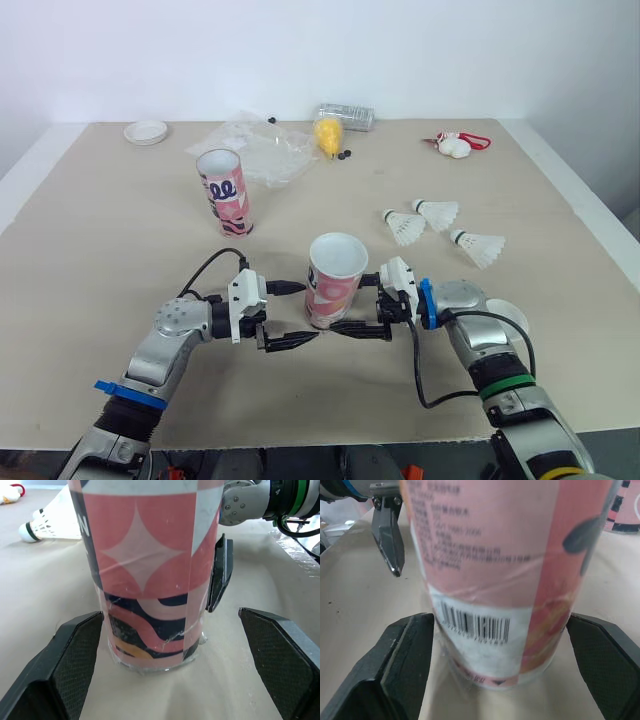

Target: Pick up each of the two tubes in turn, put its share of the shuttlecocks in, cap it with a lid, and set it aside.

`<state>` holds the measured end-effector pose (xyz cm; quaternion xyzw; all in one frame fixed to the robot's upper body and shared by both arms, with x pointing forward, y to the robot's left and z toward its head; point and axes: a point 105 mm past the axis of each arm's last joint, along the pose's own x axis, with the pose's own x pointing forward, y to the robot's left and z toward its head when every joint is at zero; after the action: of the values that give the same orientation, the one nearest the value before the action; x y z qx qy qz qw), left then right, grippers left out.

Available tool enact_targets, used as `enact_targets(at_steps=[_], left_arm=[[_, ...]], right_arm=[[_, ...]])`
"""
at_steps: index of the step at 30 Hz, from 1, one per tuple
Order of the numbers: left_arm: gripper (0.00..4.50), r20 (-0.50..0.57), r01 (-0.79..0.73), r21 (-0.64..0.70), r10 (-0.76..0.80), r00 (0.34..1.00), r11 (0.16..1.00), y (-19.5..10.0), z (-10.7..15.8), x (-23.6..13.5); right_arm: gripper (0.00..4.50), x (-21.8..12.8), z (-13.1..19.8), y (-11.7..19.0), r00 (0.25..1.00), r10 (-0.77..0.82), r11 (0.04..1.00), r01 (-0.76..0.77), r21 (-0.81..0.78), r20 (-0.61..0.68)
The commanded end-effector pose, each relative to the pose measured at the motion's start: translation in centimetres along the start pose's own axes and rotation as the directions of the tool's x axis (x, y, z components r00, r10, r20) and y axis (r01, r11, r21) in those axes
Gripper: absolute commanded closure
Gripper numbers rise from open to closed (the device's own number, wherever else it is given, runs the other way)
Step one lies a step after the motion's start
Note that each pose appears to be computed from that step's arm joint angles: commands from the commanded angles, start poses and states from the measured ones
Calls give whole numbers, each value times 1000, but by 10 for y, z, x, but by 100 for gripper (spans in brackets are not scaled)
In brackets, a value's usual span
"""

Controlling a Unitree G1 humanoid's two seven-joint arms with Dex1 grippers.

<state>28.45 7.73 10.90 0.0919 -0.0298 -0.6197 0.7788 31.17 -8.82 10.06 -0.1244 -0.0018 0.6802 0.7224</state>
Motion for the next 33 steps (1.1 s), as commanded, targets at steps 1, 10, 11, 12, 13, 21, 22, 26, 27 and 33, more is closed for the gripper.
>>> enact_targets(at_steps=[1,10,11,12,13,21,22,26,27,33], left_arm=[[0,34,-15,25,14,999,1000,1,10,-2],[0,27,-41,28,40,999,999,6,8,-8],[0,26,-42,31,41,999,999,7,8,-10],[0,25,-42,34,42,999,999,7,9,-12],[0,24,-43,36,42,999,998,7,9,-13],[0,22,-49,38,49,999,998,7,10,-26],[0,22,-48,38,47,999,998,7,11,-27],[0,21,-25,35,24,999,999,2,11,-28],[0,17,-11,37,10,1000,999,0,11,-29],[0,-3,43,52,-43,999,998,-12,10,-33]], right_arm=[[6,6,9,0,999,29,999,-28,-42,21],[6,10,10,5,998,57,998,-56,-40,26],[6,11,10,6,998,61,997,-60,-39,27],[6,11,10,6,998,65,997,-63,-38,28],[6,12,10,6,997,67,997,-66,-39,29],[6,25,11,7,995,90,996,-88,-33,38],[6,26,12,7,995,90,996,-89,-30,42],[6,29,13,6,994,93,995,-92,-32,48],[6,30,14,6,994,95,995,-94,-33,48],[6,35,16,6,993,106,994,-104,-33,59]])
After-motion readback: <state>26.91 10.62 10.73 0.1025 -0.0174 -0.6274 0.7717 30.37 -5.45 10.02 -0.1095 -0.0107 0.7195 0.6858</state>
